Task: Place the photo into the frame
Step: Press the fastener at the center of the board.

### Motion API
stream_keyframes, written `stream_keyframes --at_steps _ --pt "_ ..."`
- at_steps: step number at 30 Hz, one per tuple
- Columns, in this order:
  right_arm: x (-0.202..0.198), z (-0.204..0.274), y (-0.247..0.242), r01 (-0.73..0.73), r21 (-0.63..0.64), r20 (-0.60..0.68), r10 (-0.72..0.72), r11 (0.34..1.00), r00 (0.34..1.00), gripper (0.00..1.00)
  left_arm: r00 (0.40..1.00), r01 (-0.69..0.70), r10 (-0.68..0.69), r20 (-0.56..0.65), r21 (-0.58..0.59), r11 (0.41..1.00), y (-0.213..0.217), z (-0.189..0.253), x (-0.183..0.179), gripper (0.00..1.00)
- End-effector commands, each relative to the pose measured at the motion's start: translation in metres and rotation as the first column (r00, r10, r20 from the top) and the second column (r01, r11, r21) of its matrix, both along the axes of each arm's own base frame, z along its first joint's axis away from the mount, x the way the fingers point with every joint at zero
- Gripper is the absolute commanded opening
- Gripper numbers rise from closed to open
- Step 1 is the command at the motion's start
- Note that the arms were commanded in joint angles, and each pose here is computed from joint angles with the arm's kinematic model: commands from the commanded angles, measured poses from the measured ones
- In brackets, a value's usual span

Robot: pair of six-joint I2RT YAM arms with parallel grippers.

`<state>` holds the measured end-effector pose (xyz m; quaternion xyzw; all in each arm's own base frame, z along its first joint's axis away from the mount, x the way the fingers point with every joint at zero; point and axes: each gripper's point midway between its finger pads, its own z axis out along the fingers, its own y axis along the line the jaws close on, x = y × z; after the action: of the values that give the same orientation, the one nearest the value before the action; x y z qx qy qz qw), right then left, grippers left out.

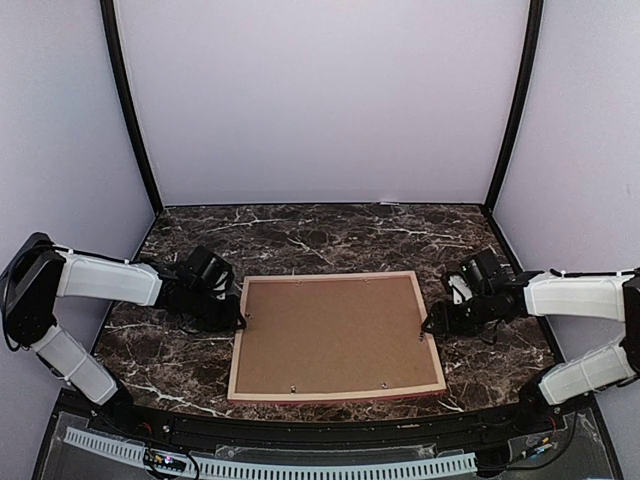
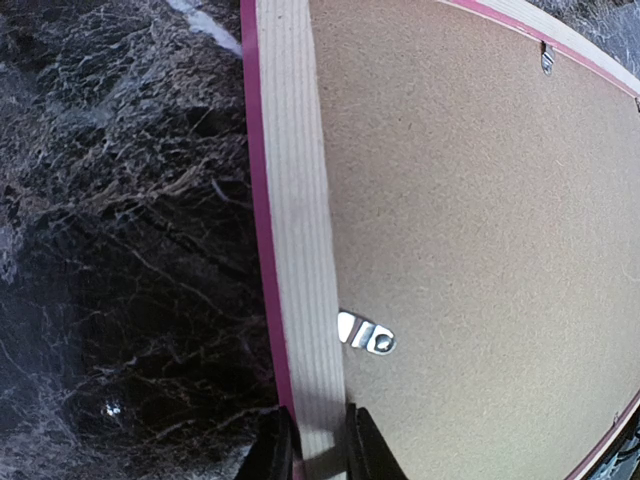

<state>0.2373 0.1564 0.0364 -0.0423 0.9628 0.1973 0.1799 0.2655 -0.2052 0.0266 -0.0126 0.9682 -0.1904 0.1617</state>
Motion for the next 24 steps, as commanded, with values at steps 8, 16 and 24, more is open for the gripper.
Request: stream_keyframes --at_steps 8,16,24 --pt "-0.004 -0.011 0.013 -0.001 -0.053 -0.019 0.000 0.999 1.000 0.64 1.000 0.019 -0.019 0.018 0.001 1.000 -0.001 0.003 -0.003 0.14" --pt "-0.001 -0.013 0.017 -0.010 -0.079 -0.021 0.008 0.997 1.000 0.53 1.000 0.026 -0.026 0.018 0.003 1.000 -0.002 0.004 -0.002 0.15" --pt "-0.005 -0.015 0.011 -0.041 -0.148 -0.027 0.037 0.988 0.999 0.49 0.999 0.028 -0.028 0.024 0.008 1.000 -0.002 0.006 -0.001 0.15"
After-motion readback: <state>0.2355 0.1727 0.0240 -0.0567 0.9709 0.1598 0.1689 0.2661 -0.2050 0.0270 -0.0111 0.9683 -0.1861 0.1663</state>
